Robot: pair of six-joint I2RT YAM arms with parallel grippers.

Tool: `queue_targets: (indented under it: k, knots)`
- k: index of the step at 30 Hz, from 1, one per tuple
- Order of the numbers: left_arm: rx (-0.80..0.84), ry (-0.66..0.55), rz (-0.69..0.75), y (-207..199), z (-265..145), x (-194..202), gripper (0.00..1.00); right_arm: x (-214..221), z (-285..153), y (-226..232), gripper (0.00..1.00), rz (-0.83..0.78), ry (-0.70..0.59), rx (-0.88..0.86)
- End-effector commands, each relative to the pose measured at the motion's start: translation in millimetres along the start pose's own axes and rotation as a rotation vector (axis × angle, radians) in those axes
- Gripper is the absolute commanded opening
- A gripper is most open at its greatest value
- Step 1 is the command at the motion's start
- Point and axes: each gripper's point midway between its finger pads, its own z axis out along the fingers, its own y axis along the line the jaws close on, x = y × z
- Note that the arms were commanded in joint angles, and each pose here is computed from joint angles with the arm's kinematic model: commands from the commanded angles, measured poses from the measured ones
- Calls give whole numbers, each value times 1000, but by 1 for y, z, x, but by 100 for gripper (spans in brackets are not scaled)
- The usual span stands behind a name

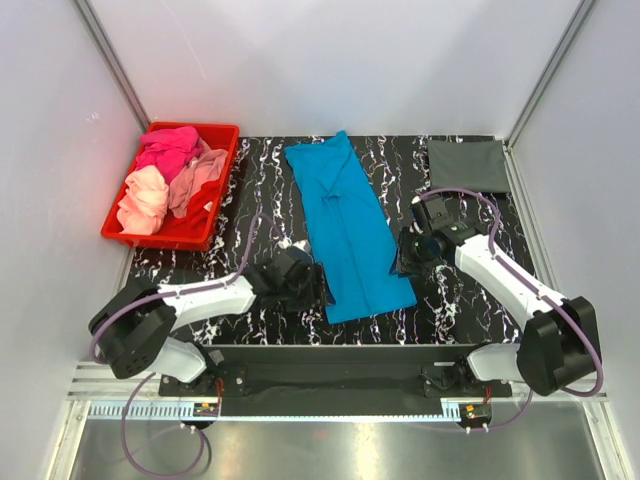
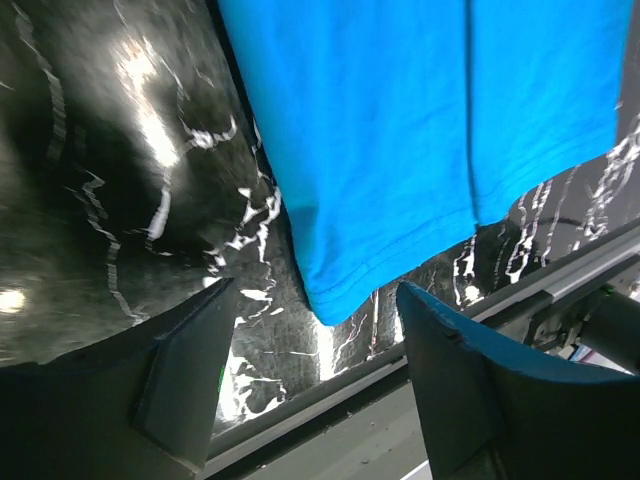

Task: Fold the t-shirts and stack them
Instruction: Fold the tshirt

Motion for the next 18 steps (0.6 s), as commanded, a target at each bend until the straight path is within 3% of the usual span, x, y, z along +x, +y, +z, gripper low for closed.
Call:
queue_targets:
  k: [1, 9, 18]
  knots:
    - [5, -28, -27, -10, 12, 4, 68, -9, -12, 12, 35, -33, -59, -66]
    - [-42, 21, -34, 0, 24, 23, 61, -9, -16, 10, 36, -29, -74, -63]
    - [-91, 68, -38, 17, 26, 37, 42, -11, -17, 12, 35, -19, -79, -70]
